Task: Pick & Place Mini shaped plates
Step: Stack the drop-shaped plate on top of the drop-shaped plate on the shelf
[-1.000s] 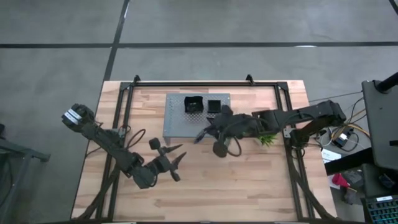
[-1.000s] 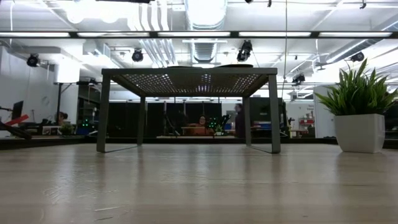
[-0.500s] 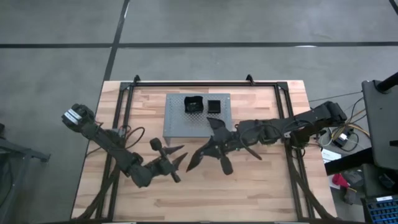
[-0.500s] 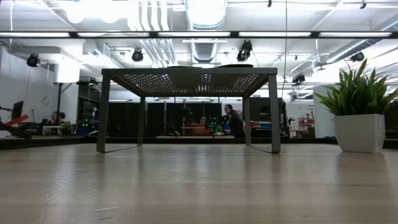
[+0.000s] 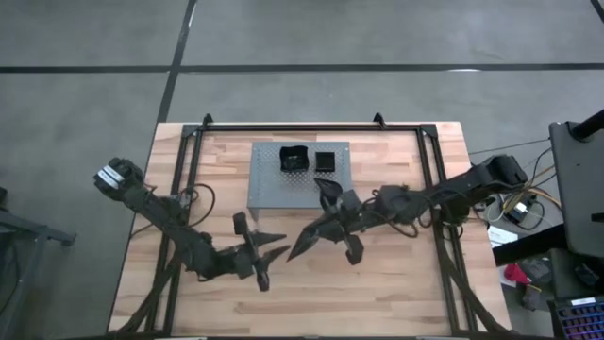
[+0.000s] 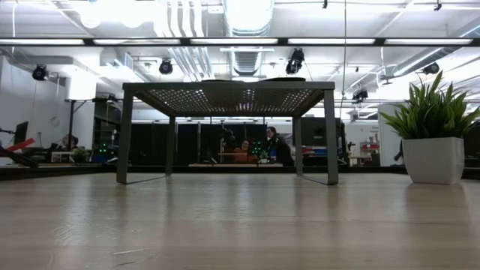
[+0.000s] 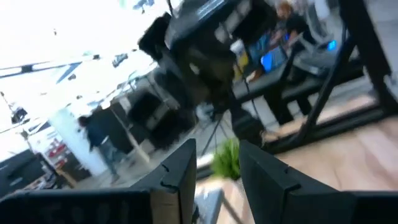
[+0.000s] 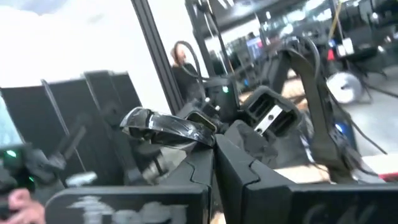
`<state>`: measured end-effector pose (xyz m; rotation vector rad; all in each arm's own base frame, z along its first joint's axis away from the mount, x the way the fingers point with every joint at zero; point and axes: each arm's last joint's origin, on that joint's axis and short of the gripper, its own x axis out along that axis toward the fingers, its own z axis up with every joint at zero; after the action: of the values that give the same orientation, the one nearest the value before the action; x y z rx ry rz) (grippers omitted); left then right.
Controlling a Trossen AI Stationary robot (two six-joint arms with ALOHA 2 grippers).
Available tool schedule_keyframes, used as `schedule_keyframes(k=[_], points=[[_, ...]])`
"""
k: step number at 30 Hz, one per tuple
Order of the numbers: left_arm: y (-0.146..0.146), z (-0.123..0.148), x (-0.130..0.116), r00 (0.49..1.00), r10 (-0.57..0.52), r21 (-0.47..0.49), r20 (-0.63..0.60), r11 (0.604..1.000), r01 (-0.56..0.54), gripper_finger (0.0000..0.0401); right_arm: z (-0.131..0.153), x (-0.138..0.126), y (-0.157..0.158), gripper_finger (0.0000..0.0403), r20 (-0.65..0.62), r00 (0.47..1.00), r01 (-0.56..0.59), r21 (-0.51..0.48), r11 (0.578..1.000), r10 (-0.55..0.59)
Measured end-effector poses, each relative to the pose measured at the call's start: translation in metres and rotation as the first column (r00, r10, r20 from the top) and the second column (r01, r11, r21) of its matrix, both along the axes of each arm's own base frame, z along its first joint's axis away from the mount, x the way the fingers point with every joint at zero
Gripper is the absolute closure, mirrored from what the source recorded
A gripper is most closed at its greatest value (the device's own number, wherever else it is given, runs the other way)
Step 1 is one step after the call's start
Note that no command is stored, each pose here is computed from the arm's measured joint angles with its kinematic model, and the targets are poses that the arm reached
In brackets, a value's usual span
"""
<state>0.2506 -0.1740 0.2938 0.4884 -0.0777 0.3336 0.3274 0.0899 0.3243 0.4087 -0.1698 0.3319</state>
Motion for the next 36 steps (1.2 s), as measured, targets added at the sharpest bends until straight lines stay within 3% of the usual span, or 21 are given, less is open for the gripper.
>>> schedule_keyframes(k=[6, 15, 36], points=[[0.006, 0.013, 0.002, 0.996, 0.025, -0.040, 0.085, 0.999, -0.022, 0.0282, -0.011, -0.006, -0.003, 0.0394, 0.045, 0.999, 0.005, 0.050, 0.999, -0.007], [0.013, 0.028, 0.011, 0.988, -0.042, -0.028, 0.150, 0.999, 0.047, 0.0282, -0.009, -0.004, -0.003, 0.0394, 0.051, 0.996, 0.068, 0.056, 0.996, -0.071], [0.021, 0.039, 0.018, 0.979, -0.055, -0.031, 0.194, 0.998, 0.062, 0.0290, -0.010, -0.003, -0.006, 0.0394, 0.057, 0.989, 0.135, 0.042, 0.990, -0.137]])
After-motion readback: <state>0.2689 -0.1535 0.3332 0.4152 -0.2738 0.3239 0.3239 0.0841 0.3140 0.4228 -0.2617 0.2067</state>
